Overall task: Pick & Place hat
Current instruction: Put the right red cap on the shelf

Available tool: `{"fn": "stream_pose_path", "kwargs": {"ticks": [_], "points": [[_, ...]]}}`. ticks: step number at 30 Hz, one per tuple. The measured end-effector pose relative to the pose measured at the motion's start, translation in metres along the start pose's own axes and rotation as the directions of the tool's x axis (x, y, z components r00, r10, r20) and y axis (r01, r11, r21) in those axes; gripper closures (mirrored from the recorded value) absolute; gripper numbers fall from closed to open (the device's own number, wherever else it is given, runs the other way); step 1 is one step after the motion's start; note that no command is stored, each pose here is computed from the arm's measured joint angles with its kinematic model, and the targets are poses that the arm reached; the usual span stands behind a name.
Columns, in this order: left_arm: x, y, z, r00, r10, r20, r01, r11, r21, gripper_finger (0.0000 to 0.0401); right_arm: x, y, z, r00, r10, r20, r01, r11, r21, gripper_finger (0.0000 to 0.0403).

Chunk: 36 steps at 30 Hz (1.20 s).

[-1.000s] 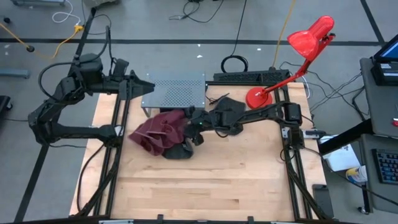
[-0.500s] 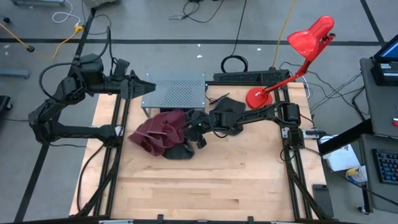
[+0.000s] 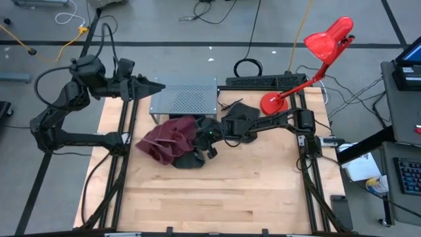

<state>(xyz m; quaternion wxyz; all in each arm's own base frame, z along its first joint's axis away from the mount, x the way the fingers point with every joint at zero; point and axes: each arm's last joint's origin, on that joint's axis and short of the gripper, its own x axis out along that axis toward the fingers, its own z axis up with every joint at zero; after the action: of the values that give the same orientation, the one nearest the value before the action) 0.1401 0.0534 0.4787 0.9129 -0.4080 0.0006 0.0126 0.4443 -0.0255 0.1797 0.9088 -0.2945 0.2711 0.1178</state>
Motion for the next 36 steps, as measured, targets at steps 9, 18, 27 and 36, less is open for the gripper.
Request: {"fn": "stream_pose_path", "kwargs": {"ticks": [9,18,27,36], "points": [[0.0,-0.002,0.002,1.0,-0.015,0.016,0.016,1.0,-0.005,0.0006,0.01,0.01,-0.005,0.999,0.044,-0.013,-0.045,0.998,-0.039,0.0371],[0.0,-0.001,0.003,1.0,-0.014,0.026,0.013,1.0,0.023,0.0006,-0.011,0.011,0.015,0.995,-0.05,-0.09,0.044,0.996,-0.072,0.0402],[-0.002,0.0,0.005,0.999,-0.002,0.042,0.0,0.999,0.035,0.0006,-0.06,0.001,0.045,0.997,-0.061,-0.053,0.061,0.998,0.002,0.0402],[-0.002,-0.002,0.008,0.997,-0.027,0.067,0.022,0.998,0.066,0.0006,-0.11,-0.014,0.072,0.997,-0.073,0.011,0.068,0.969,0.238,0.0403]]}}
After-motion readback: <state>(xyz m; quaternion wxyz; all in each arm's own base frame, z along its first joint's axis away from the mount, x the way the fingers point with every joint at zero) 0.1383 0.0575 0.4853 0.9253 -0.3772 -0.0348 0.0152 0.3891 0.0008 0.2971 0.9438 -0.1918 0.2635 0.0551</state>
